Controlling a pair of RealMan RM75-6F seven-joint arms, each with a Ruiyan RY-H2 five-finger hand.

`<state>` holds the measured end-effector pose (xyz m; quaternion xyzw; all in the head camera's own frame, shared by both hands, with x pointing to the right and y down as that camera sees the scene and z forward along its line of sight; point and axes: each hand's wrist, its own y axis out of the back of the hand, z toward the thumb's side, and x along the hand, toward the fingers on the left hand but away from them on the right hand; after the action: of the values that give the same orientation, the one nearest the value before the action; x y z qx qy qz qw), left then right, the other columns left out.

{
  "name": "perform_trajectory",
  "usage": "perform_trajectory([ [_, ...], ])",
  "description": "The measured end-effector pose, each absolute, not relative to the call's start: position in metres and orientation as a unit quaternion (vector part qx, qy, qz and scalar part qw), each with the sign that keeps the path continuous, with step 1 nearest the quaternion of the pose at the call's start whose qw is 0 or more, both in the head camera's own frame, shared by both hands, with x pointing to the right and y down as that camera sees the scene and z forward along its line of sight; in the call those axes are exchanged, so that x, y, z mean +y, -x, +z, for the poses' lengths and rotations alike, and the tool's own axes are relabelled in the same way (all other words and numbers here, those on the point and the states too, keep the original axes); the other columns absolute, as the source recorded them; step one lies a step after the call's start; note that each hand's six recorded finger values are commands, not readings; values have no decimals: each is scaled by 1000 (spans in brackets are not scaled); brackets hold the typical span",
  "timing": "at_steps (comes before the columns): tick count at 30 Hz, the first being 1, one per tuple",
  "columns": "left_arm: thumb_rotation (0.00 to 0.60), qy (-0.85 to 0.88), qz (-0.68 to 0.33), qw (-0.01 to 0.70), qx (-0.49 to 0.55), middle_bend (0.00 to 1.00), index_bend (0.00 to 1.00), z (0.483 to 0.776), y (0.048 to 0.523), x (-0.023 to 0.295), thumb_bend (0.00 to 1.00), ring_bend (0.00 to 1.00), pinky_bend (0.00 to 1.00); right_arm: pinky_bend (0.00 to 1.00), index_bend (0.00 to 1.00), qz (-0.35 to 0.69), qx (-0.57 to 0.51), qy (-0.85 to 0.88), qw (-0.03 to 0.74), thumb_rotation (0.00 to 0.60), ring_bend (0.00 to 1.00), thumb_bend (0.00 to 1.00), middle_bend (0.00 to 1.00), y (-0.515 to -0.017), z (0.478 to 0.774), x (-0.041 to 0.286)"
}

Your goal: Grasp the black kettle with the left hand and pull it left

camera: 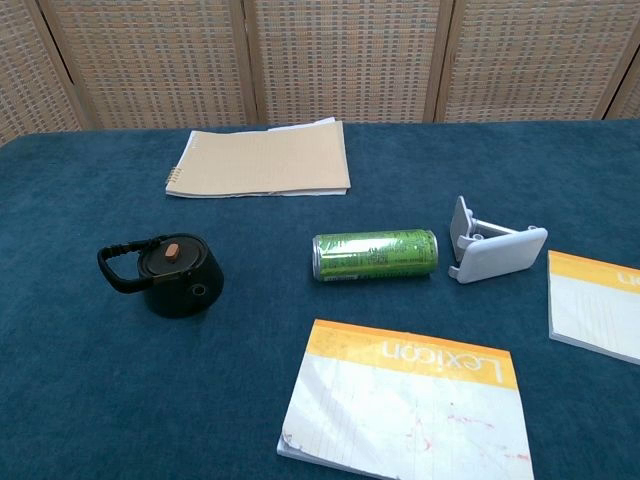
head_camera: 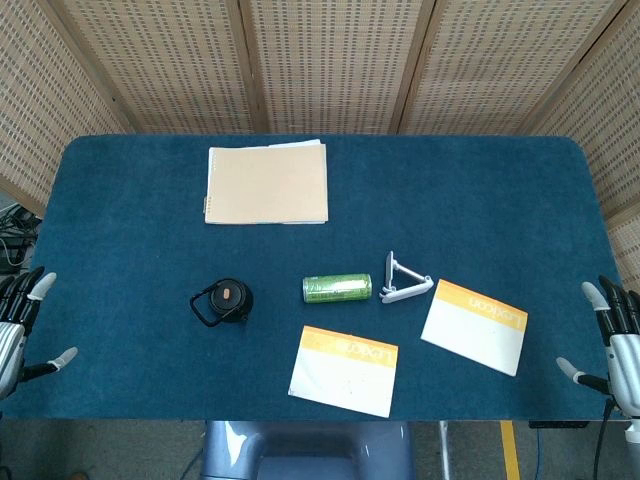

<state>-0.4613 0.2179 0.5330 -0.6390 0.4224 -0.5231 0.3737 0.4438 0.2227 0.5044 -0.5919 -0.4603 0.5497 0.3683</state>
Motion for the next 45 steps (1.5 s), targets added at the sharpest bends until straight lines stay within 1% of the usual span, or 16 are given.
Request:
perform_trajectory([
  [7, 600, 652, -520, 370, 409, 0, 0, 539, 455, 215, 0, 0, 0, 0, 0, 551, -467, 589, 364, 600, 0, 0, 0, -448, 503, 221],
  [14, 600, 708, -477, 395, 340, 0, 2, 555, 415, 192, 0, 0, 0, 0, 0, 555, -471, 583, 362, 600, 0, 0, 0, -452, 503, 218],
  [16, 600, 726, -452, 412, 315, 1, 34, 560, 397, 182, 0, 0, 0, 0, 0, 557, -470, 581, 361, 600, 0, 0, 0, -453, 504, 218],
  [17, 600, 735, -440, 418, 303, 19, 65, 562, 389, 178, 0, 11, 0, 0, 0, 560, -470, 580, 360, 600, 0, 0, 0, -454, 505, 218],
  [19, 600, 755, -415, 426, 274, 114, 157, 570, 371, 171, 0, 85, 0, 0, 0, 565, -468, 577, 358, 600, 0, 0, 0, -456, 508, 217],
  [21, 600, 773, -399, 430, 241, 186, 216, 582, 354, 165, 0, 149, 0, 0, 0, 570, -467, 574, 357, 600, 0, 0, 0, -457, 510, 216],
  [22, 600, 779, -395, 431, 227, 206, 240, 588, 348, 163, 0, 171, 0, 0, 0, 572, -467, 572, 357, 600, 0, 0, 0, -458, 511, 216],
  [27, 600, 806, -385, 414, 174, 246, 293, 620, 320, 157, 0, 218, 0, 0, 0, 577, -464, 570, 356, 600, 0, 0, 0, -459, 514, 215],
  [31, 600, 816, -388, 397, 158, 259, 311, 634, 312, 157, 0, 231, 0, 0, 0, 578, -465, 569, 355, 600, 0, 0, 0, -460, 515, 215],
  [40, 600, 833, -403, 347, 154, 268, 331, 648, 317, 163, 0, 235, 0, 0, 0, 578, -464, 571, 353, 600, 0, 0, 0, -460, 516, 215],
  [45, 600, 833, -410, 341, 149, 276, 352, 655, 319, 163, 0, 236, 0, 0, 0, 578, -465, 571, 353, 600, 0, 0, 0, -460, 515, 215],
])
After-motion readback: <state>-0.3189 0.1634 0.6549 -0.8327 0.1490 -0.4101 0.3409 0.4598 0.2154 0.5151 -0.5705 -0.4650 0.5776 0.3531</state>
